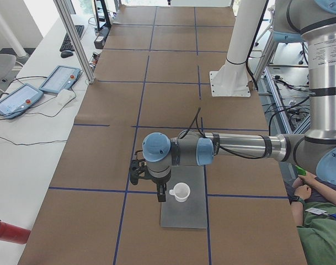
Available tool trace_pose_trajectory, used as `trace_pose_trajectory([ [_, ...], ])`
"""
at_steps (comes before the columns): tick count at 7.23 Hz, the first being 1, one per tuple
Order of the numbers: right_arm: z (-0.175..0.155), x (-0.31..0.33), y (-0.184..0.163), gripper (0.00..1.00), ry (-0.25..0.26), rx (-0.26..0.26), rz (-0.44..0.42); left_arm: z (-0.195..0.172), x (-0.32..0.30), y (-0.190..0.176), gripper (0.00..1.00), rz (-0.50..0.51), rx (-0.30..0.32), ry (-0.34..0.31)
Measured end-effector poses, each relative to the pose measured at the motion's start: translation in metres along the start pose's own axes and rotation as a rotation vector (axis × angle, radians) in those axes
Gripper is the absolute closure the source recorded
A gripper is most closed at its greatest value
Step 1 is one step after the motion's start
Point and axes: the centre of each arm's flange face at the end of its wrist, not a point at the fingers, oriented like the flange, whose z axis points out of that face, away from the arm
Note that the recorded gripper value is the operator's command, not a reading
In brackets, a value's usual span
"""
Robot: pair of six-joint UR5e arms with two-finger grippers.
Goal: Place cup on laptop
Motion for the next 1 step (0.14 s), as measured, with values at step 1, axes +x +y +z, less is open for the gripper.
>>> trace_pose_trajectory([
  [1, 0.0000, 0.0000, 0.0000, 0.00, 0.000, 0.000, 0.000, -0.0002, 0.0003, -0.0004, 0.00, 0.001, 0.000, 0.000],
])
